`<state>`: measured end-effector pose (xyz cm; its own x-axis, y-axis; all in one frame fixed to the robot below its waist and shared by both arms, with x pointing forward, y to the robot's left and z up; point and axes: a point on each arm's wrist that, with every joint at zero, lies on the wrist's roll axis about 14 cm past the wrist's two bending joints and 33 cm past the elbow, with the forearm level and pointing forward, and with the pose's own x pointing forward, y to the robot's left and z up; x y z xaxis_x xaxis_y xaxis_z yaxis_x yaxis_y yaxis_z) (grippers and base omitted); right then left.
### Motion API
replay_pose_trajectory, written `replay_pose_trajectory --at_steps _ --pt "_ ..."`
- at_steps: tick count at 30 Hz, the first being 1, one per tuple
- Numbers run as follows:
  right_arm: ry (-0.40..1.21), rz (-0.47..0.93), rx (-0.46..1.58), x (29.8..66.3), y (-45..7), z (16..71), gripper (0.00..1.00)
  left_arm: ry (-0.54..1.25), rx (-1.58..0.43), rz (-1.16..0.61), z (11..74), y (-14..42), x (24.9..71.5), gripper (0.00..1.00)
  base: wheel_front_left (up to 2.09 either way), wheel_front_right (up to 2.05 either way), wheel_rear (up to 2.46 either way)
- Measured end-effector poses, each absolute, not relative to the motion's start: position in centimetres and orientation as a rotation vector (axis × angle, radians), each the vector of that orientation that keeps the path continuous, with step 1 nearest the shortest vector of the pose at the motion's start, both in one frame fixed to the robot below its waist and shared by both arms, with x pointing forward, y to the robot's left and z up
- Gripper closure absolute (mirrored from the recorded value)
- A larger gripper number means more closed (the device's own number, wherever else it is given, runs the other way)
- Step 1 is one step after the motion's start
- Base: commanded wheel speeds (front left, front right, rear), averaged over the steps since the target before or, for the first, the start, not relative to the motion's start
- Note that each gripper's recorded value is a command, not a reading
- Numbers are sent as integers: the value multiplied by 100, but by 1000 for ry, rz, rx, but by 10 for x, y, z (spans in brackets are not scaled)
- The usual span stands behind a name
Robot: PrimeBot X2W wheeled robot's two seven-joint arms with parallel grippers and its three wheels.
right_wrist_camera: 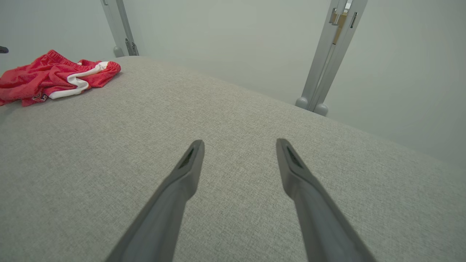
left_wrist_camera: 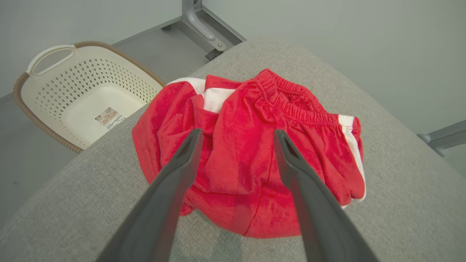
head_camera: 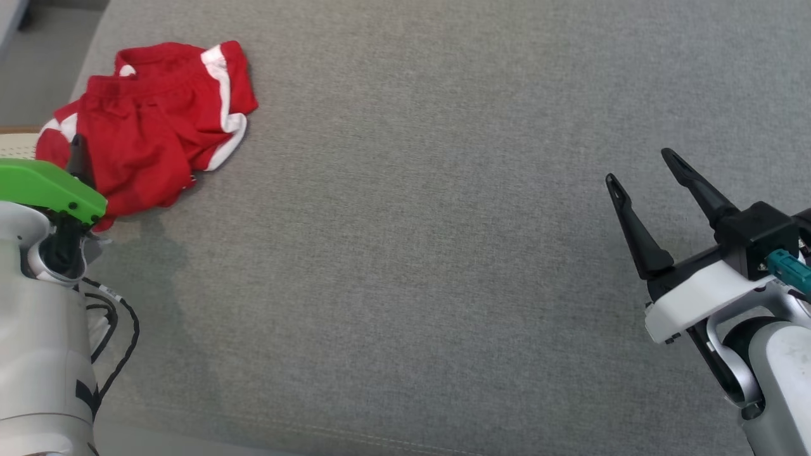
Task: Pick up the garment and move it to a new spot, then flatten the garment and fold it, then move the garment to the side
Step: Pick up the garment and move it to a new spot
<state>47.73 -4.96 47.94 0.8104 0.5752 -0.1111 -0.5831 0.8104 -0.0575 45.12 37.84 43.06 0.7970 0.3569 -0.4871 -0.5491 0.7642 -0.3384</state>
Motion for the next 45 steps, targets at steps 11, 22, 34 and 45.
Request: replay_pose_trajectory --at_steps 11,22,34,45 --pt "160 549 -98 474 -84 459 0 675 -650 513 353 345 473 0 0 0 0" --pt "130 473 -40 467 -99 466 0 581 -526 392 392 348 507 100 0 0 0" --pt "-3 438 56 442 -89 509 0 127 -193 49 615 294 560 100 0 0 0" --pt "-61 302 58 409 -130 533 0 9 -206 -437 673 94 541 100 0 0 0"
